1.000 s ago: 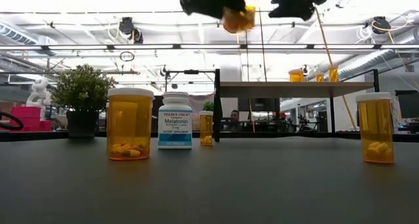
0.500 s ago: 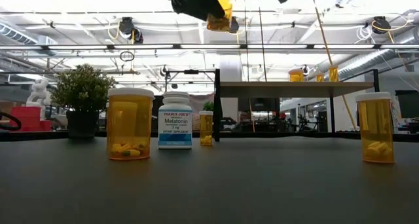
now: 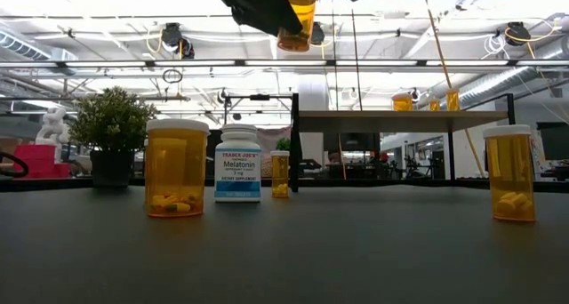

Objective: Pick and place medicine bottles onto shelf by color
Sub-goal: Put the large orange pill bottle on the shelf

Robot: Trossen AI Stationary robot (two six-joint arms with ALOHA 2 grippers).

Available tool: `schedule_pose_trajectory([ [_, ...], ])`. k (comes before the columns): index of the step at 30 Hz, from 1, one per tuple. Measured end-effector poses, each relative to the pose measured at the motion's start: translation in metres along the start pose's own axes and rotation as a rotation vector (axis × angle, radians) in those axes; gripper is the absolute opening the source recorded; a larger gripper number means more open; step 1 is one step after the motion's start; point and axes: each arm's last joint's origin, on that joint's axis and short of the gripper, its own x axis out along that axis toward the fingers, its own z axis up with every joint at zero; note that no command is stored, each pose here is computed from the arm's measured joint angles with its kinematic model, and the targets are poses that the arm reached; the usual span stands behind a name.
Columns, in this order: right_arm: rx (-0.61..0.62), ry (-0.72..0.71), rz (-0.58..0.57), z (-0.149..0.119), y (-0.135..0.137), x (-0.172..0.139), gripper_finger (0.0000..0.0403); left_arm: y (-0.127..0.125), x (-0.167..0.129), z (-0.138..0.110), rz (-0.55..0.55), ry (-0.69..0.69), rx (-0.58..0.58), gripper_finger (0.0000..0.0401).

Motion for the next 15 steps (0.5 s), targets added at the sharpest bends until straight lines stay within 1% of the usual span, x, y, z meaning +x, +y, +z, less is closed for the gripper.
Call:
schedule_pose_trajectory([
  [8, 0.006, 0.006, -0.018, -0.0007, -0.0053, 0.0045, 0.0309, -0.0004, -0.0001, 0.0002, -0.001, -0.003, -0.001, 0.0191],
  [15, -0.021, 0.035, -0.014, -0.0051, -0.0039, 0.0094, 0.0309, -0.0004, -0.0001, 0.001, -0.002, -0.01, -0.01, 0.0191],
])
